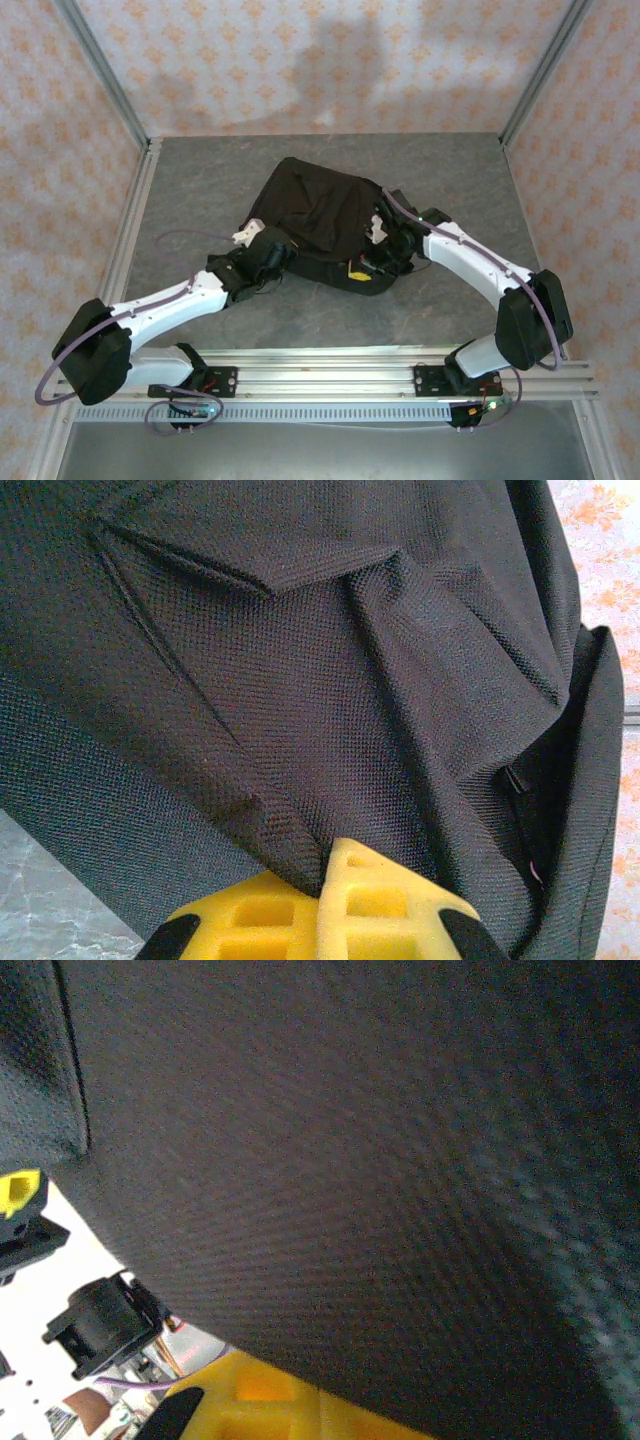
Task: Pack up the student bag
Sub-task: Zip the student bag at the center of the table.
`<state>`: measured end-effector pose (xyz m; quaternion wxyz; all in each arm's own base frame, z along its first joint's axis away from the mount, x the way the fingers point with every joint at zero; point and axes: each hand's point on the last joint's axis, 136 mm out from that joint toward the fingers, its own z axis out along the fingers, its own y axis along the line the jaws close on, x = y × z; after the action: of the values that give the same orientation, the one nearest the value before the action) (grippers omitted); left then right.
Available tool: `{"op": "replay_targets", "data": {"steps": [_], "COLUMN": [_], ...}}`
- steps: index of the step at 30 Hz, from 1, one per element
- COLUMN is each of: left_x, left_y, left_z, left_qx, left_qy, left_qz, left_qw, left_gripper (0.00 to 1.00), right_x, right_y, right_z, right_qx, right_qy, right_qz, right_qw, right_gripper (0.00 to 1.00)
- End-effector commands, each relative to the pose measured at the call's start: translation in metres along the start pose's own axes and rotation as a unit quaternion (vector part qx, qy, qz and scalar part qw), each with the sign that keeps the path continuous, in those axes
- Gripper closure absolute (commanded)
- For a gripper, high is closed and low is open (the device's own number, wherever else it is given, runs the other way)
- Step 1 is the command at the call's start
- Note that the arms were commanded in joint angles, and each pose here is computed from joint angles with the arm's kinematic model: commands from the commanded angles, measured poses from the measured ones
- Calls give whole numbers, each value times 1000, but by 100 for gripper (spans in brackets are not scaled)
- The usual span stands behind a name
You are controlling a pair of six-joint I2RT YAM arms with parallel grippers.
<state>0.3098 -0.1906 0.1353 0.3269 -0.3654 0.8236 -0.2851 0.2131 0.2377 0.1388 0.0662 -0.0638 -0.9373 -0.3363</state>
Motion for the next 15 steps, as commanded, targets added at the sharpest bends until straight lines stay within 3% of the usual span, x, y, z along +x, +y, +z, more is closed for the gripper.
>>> {"op": "replay_targets", "data": {"steps": [1,9,15], "left_x": [-56,-76,-88], "left_y": [31,20,-24], "left_z": [5,10,35], "left_qx": [-74,-83,-70], "left_qy": [-110,-121,-88], "left_qz": [11,23,67], "left_qw": [991,989,991], "left_gripper": [100,100,100], "right_x": [31,31,20], "right_y": [-38,-46,-16], "right_z": [-8,-12,-11], "right_qx": [62,88,48], "right_qy": [53,45,20], "right_qz": [61,52,24], "right_qw": [995,994,998], "right_gripper": [100,100,100]}}
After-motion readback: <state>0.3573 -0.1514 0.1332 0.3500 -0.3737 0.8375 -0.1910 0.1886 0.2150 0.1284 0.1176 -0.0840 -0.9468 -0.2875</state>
